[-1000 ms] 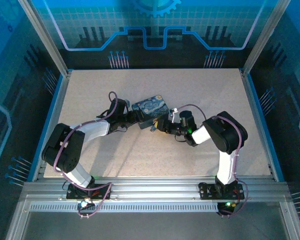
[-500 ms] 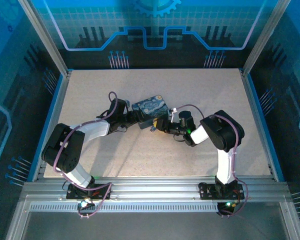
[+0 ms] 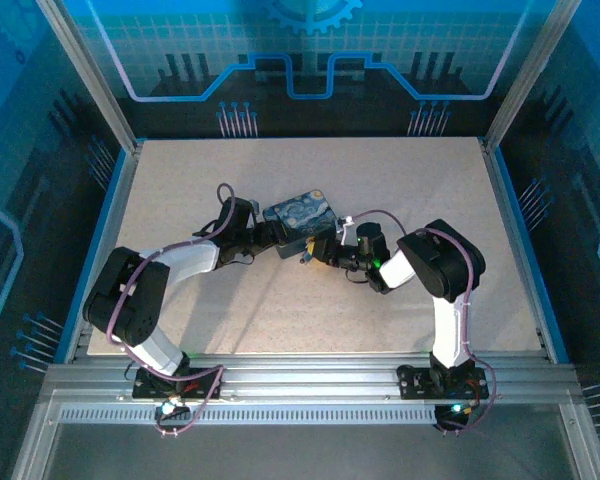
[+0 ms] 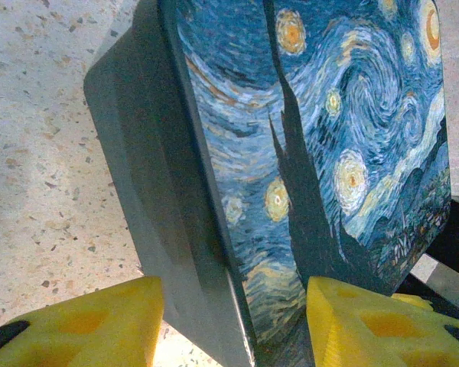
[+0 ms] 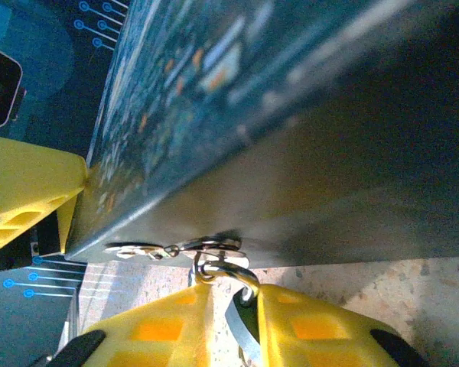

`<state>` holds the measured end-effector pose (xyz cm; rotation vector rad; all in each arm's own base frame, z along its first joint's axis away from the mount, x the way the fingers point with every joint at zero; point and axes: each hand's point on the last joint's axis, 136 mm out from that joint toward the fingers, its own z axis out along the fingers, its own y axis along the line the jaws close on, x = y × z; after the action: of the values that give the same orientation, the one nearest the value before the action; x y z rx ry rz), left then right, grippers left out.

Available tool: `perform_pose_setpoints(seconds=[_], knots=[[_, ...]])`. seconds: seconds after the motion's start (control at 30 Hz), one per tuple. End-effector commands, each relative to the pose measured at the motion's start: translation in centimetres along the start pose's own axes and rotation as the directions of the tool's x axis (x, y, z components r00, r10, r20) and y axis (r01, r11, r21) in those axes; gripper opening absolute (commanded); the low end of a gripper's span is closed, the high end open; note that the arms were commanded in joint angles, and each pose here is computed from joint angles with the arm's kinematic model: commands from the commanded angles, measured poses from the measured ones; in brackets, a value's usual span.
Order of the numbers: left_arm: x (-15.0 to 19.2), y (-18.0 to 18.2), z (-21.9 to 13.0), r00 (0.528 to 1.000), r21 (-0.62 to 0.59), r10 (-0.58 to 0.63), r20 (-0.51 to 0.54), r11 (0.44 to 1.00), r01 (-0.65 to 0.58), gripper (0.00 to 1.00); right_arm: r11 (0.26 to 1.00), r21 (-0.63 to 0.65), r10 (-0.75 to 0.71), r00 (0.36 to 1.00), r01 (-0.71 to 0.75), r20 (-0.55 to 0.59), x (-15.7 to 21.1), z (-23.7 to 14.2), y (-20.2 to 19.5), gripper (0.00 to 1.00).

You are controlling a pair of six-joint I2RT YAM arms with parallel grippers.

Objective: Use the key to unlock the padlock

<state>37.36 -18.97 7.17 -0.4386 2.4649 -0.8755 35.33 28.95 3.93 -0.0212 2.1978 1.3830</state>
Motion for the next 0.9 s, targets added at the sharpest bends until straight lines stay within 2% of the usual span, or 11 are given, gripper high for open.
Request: perform_pose_setpoints(seconds=[0.0, 0.2, 0.4, 0.87], knots=[[3.3, 3.5, 0.1, 0.995, -0.124, -0.046, -0.091, 0.992, 0.034, 0.53, 1.000, -0.013, -0.003, 1.000, 0.003, -0.023, 0.9, 0.4, 0.2, 0.18], [3.3, 3.5, 0.0, 0.995, -0.127, -0.044, -0.087, 0.991, 0.033, 0.53, 1.000, -0.004, 0.008, 1.000, -0.008, -0.010, 0.7, 0.1, 0.0, 0.07], [3.4, 3.7, 0.0, 0.995, -0.130, -0.044, -0.086, 0.991, 0.033, 0.53, 1.000, -0.004, 0.027, 1.000, -0.027, 0.009, 0.5, -0.2, 0.0, 0.01], [4.8, 3.5, -0.1, 0.994, -0.131, -0.045, -0.103, 0.991, 0.031, 0.53, 0.988, -0.005, 0.155, 0.984, -0.155, 0.087, -0.3, -1.5, -0.7, 0.00]])
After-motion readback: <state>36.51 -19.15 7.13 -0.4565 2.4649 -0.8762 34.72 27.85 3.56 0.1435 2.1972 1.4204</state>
